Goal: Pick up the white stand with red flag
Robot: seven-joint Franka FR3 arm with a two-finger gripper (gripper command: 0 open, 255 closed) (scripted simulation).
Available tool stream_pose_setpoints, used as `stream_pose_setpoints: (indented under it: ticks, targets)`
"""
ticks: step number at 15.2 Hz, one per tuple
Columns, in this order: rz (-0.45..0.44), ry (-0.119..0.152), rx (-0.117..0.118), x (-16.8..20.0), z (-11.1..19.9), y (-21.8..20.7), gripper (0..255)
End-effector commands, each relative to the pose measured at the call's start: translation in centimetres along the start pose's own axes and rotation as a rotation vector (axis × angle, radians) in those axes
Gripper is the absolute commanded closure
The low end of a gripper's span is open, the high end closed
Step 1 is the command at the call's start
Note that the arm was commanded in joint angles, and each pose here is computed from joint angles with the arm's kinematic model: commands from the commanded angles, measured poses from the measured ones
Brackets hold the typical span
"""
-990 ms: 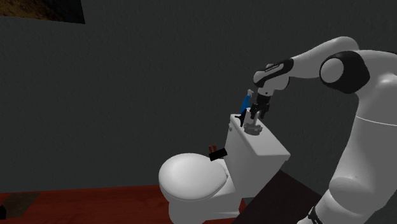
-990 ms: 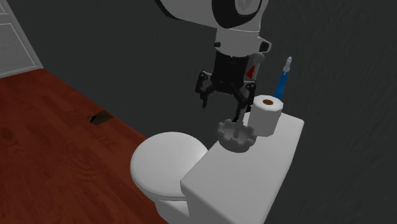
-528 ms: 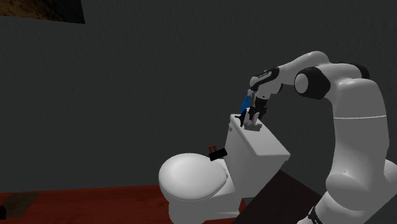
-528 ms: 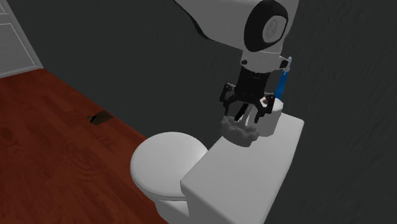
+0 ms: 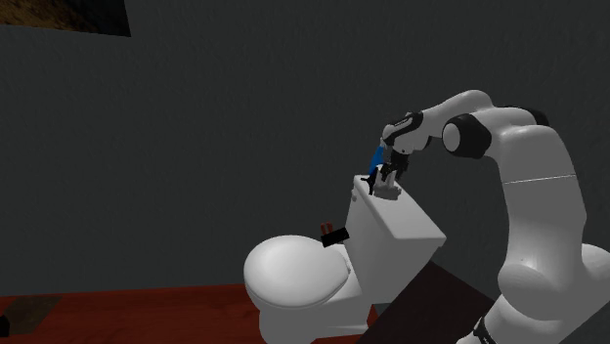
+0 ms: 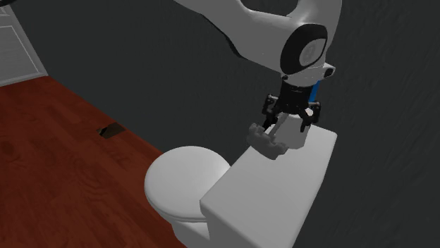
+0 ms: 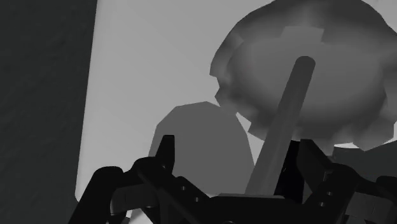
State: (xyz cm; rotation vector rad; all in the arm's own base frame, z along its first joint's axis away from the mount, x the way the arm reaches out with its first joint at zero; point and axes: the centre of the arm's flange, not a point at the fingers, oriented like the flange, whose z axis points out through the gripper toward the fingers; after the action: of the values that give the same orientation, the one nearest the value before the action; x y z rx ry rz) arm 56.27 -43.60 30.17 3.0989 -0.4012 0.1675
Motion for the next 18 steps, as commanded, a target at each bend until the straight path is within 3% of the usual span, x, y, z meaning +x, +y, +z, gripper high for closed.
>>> stream_pose_setpoints:
  ticks: [1, 3, 4, 6, 12, 13, 18]
  targets:
    - [0.0, -0.169, 0.105, -2.0, 3.8, -1.1, 0]
    - [0.0, -0.169, 0.105, -2.0, 4.1, -1.1, 0]
    - [-0.001, -0.168, 0.108, -1.3, 3.4, 0.4, 255]
    - [-0.002, -0.172, 0.102, 0.4, 2.1, -0.1, 255]
    - [-0.002, -0.172, 0.102, 0.5, 2.5, -0.3, 255]
    - [0.0, -0.169, 0.106, -2.0, 4.1, -1.1, 255]
    - [0.0, -0.169, 0.105, -1.7, 1.5, -1.1, 255]
